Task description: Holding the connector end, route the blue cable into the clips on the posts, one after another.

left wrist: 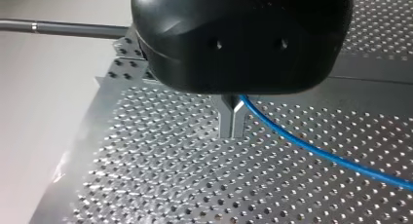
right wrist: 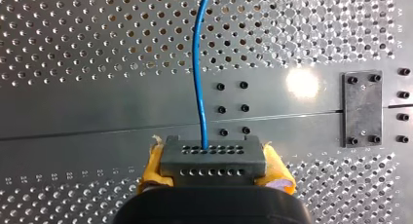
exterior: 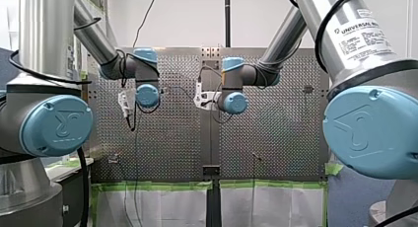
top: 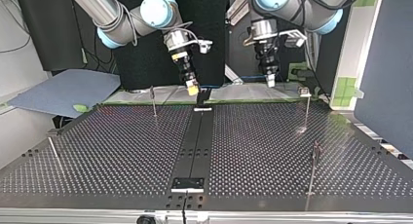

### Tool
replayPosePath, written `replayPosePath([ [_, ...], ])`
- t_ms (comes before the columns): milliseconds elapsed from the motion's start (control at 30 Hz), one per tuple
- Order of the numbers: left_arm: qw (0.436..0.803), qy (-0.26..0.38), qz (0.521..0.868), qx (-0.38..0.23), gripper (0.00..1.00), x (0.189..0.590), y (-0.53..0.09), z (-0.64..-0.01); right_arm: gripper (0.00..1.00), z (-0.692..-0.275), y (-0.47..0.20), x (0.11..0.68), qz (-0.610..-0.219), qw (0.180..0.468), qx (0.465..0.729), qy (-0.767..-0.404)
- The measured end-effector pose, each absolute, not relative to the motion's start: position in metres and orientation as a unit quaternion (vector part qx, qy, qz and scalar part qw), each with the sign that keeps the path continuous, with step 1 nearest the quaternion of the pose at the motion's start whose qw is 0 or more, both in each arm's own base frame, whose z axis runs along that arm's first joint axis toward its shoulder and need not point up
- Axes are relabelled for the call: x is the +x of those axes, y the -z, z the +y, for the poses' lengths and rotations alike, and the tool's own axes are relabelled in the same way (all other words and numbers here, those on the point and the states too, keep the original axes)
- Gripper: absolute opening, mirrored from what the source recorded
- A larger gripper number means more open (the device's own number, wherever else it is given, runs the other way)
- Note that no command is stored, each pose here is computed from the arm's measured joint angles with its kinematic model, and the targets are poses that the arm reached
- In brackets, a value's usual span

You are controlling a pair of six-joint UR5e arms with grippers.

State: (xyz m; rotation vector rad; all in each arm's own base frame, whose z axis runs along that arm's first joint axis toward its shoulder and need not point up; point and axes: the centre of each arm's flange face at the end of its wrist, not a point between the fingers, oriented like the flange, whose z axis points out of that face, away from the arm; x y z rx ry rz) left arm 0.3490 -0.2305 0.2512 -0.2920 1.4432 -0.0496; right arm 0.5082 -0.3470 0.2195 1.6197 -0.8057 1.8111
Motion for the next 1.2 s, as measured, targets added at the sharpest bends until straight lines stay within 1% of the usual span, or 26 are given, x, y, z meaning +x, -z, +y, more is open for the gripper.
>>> replayPosePath([
  [133,0.741,0.038,0.657,-0.137,0.00,0.345,-0.261,-0.229,0.00,-0.350,-0.224,0.512,-0.299,0.285,0.605,-0.681],
  [300,0.741,0.060,0.654,-0.140,0.00,0.341,-0.274,-0.227,0.00,-0.350,-0.235,0.523,-0.285,0.277,0.607,-0.688],
  [433,0.745,0.071,0.646,-0.149,0.00,0.343,-0.292,-0.224,0.00,-0.350,-0.245,0.531,-0.279,0.273,0.605,-0.693],
  [700,0.759,0.072,0.625,-0.170,0.00,0.348,-0.334,-0.212,0.00,-0.355,-0.267,0.545,-0.271,0.268,0.603,-0.700],
  [933,0.757,0.055,0.624,-0.183,0.00,0.359,-0.351,-0.199,0.00,-0.358,-0.290,0.557,-0.262,0.263,0.599,-0.709],
  [1200,0.758,0.057,0.622,-0.188,0.00,0.373,-0.355,-0.182,0.00,-0.357,-0.317,0.573,-0.245,0.257,0.595,-0.721],
])
